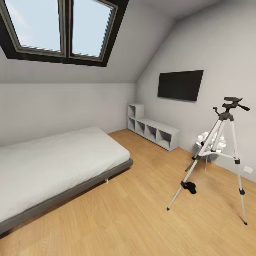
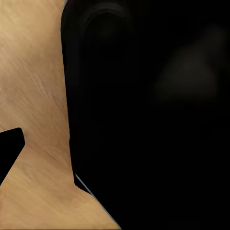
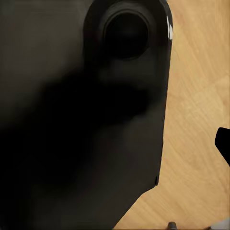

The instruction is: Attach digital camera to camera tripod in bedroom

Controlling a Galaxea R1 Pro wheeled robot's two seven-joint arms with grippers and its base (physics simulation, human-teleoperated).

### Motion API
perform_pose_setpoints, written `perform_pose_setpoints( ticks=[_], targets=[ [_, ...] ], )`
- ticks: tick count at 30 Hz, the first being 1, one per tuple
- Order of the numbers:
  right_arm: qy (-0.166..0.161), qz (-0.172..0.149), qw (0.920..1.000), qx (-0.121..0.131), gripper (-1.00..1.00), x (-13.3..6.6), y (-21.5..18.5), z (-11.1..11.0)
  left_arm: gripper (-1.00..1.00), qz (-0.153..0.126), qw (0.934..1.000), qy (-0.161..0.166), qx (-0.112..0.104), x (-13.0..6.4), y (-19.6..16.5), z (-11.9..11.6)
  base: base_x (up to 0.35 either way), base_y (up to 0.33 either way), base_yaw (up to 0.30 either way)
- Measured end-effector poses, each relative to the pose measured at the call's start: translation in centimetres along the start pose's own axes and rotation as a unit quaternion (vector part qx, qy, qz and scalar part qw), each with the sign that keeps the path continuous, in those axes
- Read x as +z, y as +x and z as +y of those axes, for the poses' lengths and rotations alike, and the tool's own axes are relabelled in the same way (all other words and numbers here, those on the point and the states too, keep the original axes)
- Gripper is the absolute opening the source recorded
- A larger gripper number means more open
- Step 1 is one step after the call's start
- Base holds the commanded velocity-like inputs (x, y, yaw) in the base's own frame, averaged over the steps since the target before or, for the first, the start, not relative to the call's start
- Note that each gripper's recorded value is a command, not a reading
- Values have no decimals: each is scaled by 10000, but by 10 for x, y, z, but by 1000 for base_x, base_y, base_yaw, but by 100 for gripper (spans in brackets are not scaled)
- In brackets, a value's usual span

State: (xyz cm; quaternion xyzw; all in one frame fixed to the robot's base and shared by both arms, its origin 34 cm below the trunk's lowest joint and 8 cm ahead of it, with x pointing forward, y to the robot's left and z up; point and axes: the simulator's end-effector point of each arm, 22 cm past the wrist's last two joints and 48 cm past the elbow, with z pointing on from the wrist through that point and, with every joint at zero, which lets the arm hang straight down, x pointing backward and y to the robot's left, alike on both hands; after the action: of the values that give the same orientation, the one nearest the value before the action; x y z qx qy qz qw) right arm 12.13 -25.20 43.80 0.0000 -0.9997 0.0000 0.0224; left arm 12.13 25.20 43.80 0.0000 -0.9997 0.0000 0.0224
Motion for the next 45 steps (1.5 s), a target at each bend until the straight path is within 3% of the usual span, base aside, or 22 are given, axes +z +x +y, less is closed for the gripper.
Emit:
perform_pose_setpoints(
  ticks=[3,11,22,37,45],
  targets=[
    [80,-82,9999,-73,100,0,-4,-11,100,-77,9999,67,-84,0,-4,-10,0,0,0],
    [60,-95,9999,-88,100,0,-5,-9,100,-235,9991,204,-301,-1,-20,-28,0,0,0],
    [50,-117,9999,-16,100,0,-6,-6,100,-250,9977,251,-584,-1,-22,-34,0,0,-29],
    [72,-513,9986,-57,100,-1,-23,-11,100,-256,9971,246,-667,-1,-23,-33,0,0,-256],
    [69,-552,9984,-46,100,-1,-25,-10,100,-259,9957,252,-851,-1,-24,-33,0,0,-287]
  ],
)
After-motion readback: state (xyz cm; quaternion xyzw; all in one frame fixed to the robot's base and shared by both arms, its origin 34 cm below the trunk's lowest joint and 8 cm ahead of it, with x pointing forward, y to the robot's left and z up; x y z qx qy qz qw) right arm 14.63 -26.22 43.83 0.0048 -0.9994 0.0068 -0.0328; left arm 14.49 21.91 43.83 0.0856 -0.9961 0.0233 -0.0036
